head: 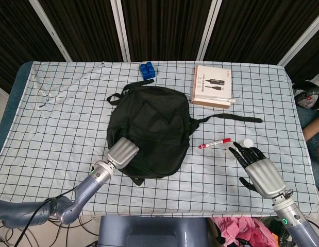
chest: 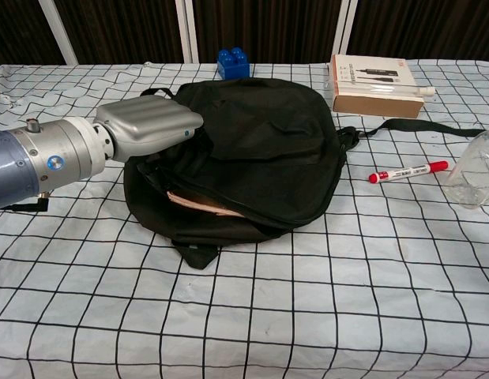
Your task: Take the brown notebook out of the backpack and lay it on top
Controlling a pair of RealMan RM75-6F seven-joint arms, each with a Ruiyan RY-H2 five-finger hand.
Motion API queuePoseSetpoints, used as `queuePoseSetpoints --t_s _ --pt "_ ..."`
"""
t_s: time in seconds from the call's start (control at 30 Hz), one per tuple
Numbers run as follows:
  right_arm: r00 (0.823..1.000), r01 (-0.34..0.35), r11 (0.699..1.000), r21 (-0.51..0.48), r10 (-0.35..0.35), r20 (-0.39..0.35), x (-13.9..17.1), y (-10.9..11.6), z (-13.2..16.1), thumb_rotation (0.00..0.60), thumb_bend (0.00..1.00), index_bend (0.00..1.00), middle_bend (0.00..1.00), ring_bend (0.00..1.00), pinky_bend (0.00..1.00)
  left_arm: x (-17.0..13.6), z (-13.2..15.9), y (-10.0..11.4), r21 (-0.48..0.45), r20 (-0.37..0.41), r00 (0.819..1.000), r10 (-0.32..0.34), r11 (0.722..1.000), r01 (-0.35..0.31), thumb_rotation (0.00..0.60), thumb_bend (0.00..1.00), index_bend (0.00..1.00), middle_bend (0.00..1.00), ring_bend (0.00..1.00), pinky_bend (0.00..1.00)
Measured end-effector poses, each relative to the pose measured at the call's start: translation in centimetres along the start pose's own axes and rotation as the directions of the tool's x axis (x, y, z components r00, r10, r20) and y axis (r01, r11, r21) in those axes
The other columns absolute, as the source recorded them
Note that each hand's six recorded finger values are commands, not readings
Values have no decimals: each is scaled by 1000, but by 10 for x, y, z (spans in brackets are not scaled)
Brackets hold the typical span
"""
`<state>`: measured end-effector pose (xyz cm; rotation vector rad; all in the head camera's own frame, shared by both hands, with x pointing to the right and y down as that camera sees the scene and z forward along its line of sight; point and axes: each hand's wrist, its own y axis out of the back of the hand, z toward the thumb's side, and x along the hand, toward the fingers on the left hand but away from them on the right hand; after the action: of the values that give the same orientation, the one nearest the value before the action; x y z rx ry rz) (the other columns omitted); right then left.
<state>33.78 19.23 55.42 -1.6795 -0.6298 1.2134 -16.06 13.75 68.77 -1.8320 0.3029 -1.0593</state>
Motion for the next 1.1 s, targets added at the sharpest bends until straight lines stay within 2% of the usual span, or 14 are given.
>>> queuePoseSetpoints --t_s 0.23,0.7,0.83,0.93,1.1 --pt "1000 11 1000 1 -11 6 -1 1 -1 600 198 0 38 166 187 -2 0 -5 -6 4 1000 -19 1000 19 600 387 612 666 480 367" --pt "1000 15 1000 3 -15 13 -3 2 -4 600 198 0 38 166 187 0 3 -7 -4 12 1000 -4 1000 5 600 387 617 679 489 371" --pt "1000 2 1000 -6 -2 6 -2 0 -2 600 198 0 55 195 192 1 2 -7 -10 13 1000 0 1000 0 600 387 622 683 492 373" --pt "1000 -17 999 -35 17 0 0 0 1 600 198 0 56 209 197 5 -1 -2 -17 2 1000 16 1000 -16 600 387 628 687 495 380" --pt "998 -44 996 -77 41 -39 4 9 11 600 198 0 56 209 197 20 -17 15 -52 -56 996 76 996 -79 600 387 629 686 496 383"
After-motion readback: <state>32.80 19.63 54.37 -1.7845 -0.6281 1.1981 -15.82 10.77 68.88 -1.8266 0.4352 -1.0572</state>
